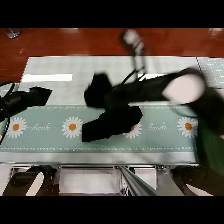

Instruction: Fold the shirts.

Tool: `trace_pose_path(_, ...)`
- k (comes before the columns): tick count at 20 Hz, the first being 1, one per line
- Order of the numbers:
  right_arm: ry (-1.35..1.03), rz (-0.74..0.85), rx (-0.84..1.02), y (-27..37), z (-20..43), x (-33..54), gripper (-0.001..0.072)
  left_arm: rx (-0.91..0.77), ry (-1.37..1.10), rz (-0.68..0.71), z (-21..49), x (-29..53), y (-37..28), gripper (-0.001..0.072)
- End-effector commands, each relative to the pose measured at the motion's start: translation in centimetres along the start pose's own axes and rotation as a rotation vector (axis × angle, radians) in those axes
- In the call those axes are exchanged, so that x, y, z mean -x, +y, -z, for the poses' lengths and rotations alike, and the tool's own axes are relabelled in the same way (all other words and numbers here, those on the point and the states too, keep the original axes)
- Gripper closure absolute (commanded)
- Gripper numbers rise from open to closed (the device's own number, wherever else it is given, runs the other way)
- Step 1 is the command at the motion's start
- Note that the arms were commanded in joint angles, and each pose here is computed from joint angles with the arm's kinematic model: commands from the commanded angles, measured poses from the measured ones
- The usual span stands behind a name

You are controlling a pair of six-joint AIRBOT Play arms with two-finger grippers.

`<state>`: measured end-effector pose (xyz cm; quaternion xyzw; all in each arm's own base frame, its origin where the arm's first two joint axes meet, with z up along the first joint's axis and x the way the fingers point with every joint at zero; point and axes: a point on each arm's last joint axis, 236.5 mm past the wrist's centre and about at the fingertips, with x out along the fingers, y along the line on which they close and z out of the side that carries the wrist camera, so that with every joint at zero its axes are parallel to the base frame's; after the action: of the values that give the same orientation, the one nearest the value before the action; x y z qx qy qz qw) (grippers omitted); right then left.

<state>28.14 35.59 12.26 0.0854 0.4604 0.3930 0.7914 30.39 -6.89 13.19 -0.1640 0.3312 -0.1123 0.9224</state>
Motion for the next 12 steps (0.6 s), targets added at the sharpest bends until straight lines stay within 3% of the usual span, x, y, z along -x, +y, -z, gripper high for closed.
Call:
trace_pose_path(1, 0.169, -0.084, -0.2, -0.3, 6.9, -8.5, 0.0465, 0.001, 0.022, 0.014, 0.8, -0.3, -0.3, 0.0006)
trace_pose_path(2, 0.195, -0.124, -0.223, 0.1, 7.5, -9.7, 0.0095, -0.005, 0.05, 0.027, 1.6, -0.5, -0.7, 0.0007)
trace_pose_path(5, 0.202, -0.144, -0.269, -1.8, 6.7, -9.6, 0.009, 0.002, 0.179, 0.054, 4.6, -0.8, -1.5, 0.0006)
trace_pose_path(9, 0.058, -0.081, -0.334, -10.3, 0.4, 0.0, 0.009, 0.086, 0.466, -0.06, 10.4, -3.6, 2.1, 0.0007)
trace_pose_path(12, -0.079, 0.308, -0.435, -23.2, 1.1, 11.4, 0.0091, 0.222, 0.692, 0.05, 16.4, -5.8, 0.5, 0.0007)
